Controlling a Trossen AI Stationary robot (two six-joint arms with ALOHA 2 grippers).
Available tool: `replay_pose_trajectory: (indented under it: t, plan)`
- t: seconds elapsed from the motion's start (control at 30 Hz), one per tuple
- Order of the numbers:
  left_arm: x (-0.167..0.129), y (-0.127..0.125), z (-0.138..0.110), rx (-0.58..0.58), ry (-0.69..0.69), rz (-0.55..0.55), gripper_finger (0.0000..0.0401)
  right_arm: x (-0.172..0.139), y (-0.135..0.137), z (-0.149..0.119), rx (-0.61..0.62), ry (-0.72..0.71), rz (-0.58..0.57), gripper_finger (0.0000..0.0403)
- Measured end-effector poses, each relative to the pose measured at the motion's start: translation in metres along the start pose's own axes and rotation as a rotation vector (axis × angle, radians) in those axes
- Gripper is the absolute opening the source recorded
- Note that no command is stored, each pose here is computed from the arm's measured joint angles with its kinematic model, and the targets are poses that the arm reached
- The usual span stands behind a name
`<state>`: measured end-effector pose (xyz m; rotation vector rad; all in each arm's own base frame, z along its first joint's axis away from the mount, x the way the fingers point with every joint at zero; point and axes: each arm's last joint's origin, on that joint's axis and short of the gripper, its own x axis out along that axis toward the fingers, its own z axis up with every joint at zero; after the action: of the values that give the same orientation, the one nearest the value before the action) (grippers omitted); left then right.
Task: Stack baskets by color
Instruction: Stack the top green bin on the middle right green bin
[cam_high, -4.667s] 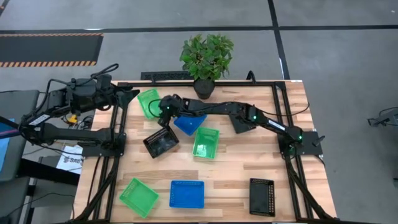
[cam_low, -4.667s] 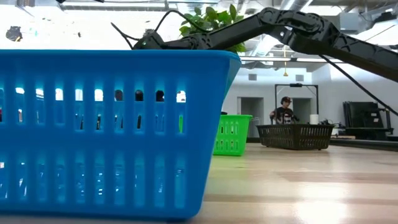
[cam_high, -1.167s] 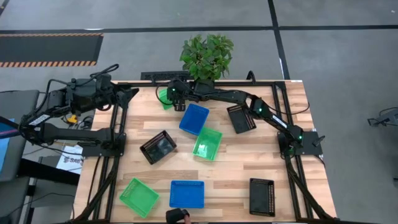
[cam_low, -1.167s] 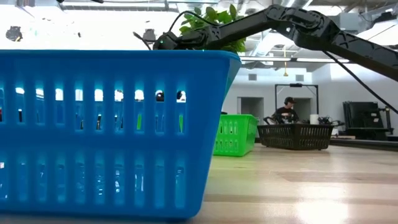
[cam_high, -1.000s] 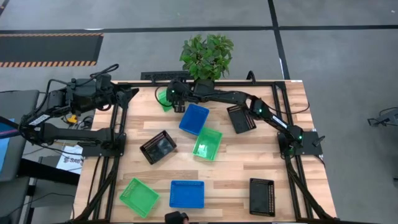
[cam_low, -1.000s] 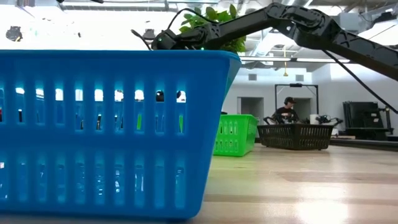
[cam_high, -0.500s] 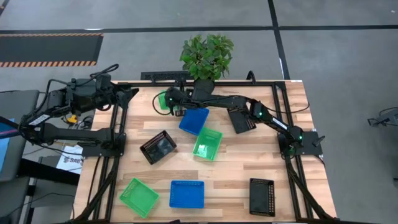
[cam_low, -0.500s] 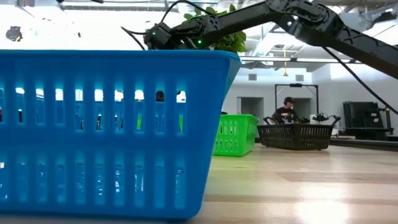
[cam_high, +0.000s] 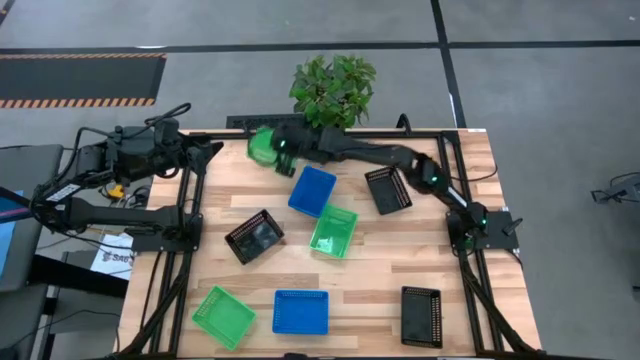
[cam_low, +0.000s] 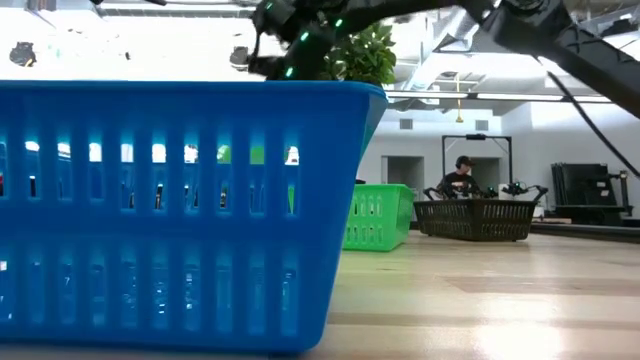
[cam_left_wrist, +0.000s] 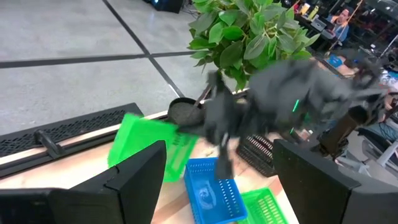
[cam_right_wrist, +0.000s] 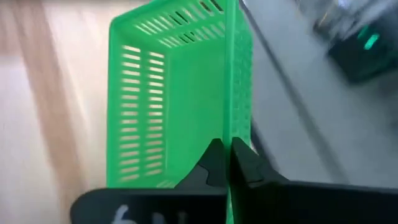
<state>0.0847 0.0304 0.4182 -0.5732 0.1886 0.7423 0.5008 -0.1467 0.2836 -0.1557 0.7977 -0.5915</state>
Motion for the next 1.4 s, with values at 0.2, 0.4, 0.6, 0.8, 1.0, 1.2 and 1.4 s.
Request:
replay_pose_trajectory:
  t: [0.2, 0.4, 0.6, 0.8, 1.0, 1.2, 1.4]
  plan:
    - [0.000, 0.001, -0.001, 0.004, 0.003, 0.011, 0.0281, -0.068, -0.026, 0.020, 0.219, -0.055, 0.116, 0.0003]
    - [0.000, 0.001, 0.000, -0.010, -0.007, 0.025, 0.0281, -0.164, -0.025, 0.021, 0.212, -0.037, 0.187, 0.0002]
    - [0.000, 0.001, 0.000, -0.043, -0.008, 0.024, 0.0281, -0.277, -0.028, -0.005, 0.291, 0.034, 0.223, 0.0001]
    - [0.000, 0.001, 0.000, -0.066, -0.007, 0.024, 0.0281, -0.359, -0.026, -0.042, 0.536, 0.036, 0.131, 0.0001]
    - [0.000, 0.001, 0.000, -0.082, -0.009, 0.026, 0.0281, -0.386, -0.004, -0.096, 0.780, 0.015, 0.083, 0.0001]
    - [0.000, 0.001, 0.000, -0.084, -0.020, 0.036, 0.0281, -0.356, 0.039, -0.171, 1.119, 0.032, -0.054, 0.0001]
    - [0.000, 0.001, 0.000, -0.083, -0.020, 0.038, 0.0281, -0.307, 0.092, -0.207, 1.441, -0.023, 0.029, 0.0001]
